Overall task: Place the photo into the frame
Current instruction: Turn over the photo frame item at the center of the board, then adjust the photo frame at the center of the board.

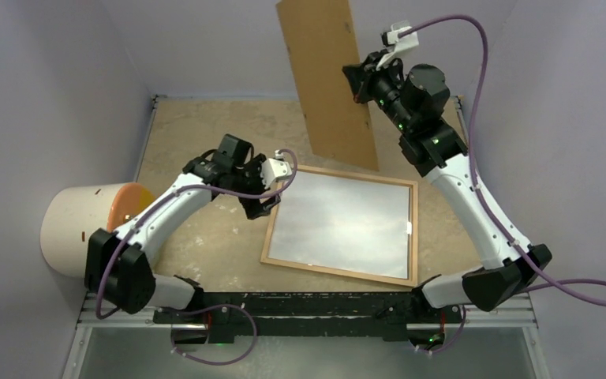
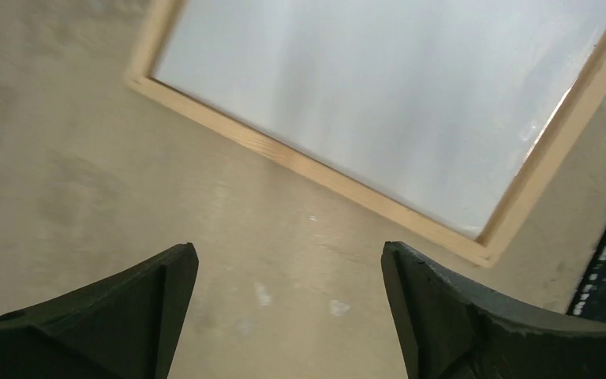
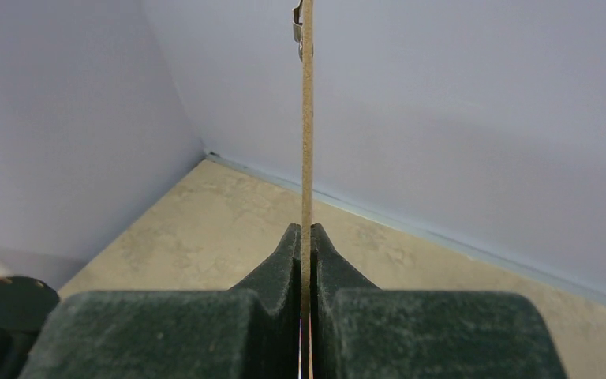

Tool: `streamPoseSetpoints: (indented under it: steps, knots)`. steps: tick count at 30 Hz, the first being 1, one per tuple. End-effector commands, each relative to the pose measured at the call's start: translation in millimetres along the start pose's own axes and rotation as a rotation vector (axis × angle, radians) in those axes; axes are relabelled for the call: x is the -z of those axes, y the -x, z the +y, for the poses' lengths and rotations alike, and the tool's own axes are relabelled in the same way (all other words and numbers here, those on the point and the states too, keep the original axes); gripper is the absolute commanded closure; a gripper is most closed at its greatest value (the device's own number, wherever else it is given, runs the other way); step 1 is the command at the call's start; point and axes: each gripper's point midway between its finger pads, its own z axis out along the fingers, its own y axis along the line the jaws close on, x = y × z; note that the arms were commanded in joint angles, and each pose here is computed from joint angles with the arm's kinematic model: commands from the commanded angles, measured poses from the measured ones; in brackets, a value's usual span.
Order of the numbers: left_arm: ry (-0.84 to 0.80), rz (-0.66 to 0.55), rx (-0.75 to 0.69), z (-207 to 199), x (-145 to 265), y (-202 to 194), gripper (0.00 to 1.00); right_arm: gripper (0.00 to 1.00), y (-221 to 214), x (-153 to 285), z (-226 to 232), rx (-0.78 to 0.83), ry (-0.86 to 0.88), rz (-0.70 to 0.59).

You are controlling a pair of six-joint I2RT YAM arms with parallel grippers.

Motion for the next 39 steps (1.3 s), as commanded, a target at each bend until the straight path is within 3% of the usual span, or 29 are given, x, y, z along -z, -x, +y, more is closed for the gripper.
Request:
streamPoseSetpoints:
  steps: [1, 9, 13, 19, 26, 29, 36, 39]
  knots:
    - [-0.043, -0.062, 0.274, -6, -34, 6, 0.1, 1.0, 35, 30, -28, -0.078, -0.168, -0.036]
    - [-0.069, 0.056, 0.531, -12, -98, -39, 0.27, 1.0, 21, 59, -38, -0.096, -0.215, -0.004]
    - [-0.066, 0.137, 0.587, -16, -120, -65, 0.35, 1.0, 11, 64, -37, -0.109, -0.211, 0.017]
    - [-0.066, 0.167, 0.598, -14, -135, -77, 0.51, 1.0, -4, 67, -37, -0.115, -0.207, 0.05]
    - [-0.008, 0.163, 0.528, 8, -135, -79, 0.63, 1.0, -18, 68, -33, -0.127, -0.183, 0.09]
    - [0.037, 0.148, 0.493, 34, -132, -79, 0.65, 1.0, -21, 70, -31, -0.129, -0.177, 0.101]
    - [0.13, 0.16, 0.331, 104, -136, -76, 0.81, 1.0, -27, 70, -26, -0.172, -0.151, 0.131]
    - [0.179, 0.173, 0.197, 131, -140, -75, 0.83, 1.0, -32, 72, -27, -0.197, -0.165, 0.166]
